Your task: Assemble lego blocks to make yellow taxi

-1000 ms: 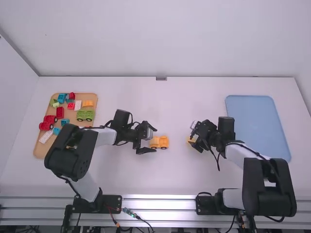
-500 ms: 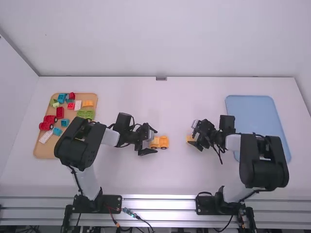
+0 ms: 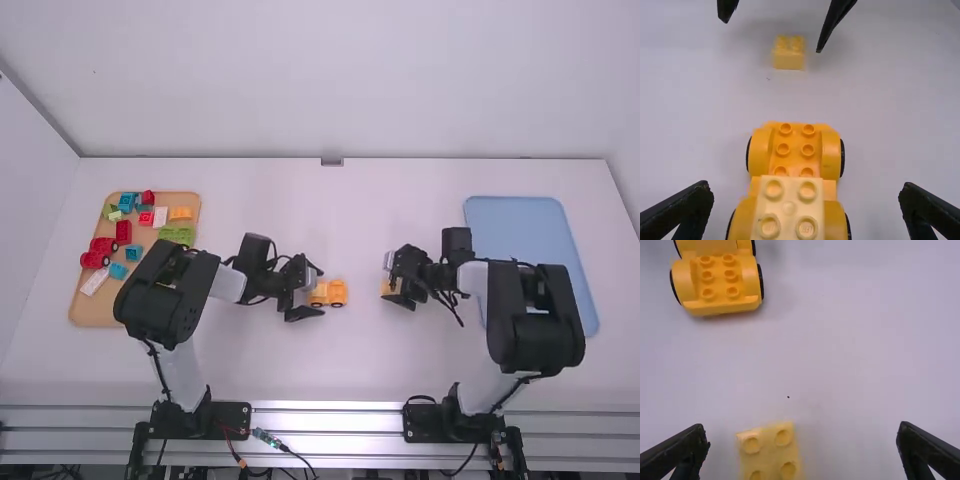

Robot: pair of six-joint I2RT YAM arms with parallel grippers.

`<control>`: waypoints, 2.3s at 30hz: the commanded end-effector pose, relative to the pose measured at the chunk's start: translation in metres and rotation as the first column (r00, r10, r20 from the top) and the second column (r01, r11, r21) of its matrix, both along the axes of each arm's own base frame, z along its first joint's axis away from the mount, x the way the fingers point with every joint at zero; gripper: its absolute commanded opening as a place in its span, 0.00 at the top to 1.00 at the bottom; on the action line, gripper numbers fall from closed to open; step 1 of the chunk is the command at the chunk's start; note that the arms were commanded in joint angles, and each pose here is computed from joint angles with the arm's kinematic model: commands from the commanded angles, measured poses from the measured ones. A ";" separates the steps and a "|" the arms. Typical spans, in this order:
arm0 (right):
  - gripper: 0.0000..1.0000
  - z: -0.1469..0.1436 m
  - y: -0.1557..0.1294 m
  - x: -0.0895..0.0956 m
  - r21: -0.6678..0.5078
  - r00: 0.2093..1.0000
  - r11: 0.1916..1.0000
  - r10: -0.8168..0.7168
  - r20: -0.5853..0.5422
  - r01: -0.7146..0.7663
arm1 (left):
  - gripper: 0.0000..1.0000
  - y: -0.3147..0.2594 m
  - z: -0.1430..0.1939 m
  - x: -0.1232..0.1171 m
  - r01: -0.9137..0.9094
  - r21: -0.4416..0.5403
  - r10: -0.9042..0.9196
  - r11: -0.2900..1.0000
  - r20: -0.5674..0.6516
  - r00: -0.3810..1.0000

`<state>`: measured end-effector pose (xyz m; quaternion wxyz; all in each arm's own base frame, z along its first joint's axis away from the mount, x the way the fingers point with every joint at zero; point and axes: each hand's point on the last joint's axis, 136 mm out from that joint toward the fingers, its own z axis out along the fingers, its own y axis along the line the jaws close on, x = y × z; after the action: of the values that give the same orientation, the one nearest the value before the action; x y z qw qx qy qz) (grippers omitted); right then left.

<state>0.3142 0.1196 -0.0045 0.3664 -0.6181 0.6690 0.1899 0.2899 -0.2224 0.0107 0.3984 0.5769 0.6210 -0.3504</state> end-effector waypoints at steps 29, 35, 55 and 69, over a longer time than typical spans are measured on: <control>0.01 -0.005 -0.002 -0.010 0.210 0.973 0.954 0.226 -0.042 -0.212 | 0.01 -0.001 -0.008 0.003 -0.015 0.000 0.015 1.000 -0.029 0.999; 0.01 0.001 -0.005 -0.014 0.223 0.955 0.937 0.291 -0.065 -0.270 | 0.01 -0.004 -0.018 0.009 -0.030 -0.029 0.029 0.999 -0.051 0.998; 0.29 -0.024 -0.007 -0.011 0.207 0.977 0.971 0.154 -0.148 -0.122 | 0.01 -0.004 -0.024 0.013 -0.012 -0.004 0.012 1.000 -0.075 0.997; 0.51 -0.024 -0.006 -0.013 0.211 0.976 0.970 0.156 -0.153 -0.122 | 0.01 -0.006 -0.023 0.014 -0.012 -0.009 0.011 1.000 -0.067 0.998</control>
<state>0.3067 0.1117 -0.0237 0.3616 -0.6147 0.6245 0.3184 0.3102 -0.2277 -0.0076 0.3893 0.5598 0.6362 -0.3610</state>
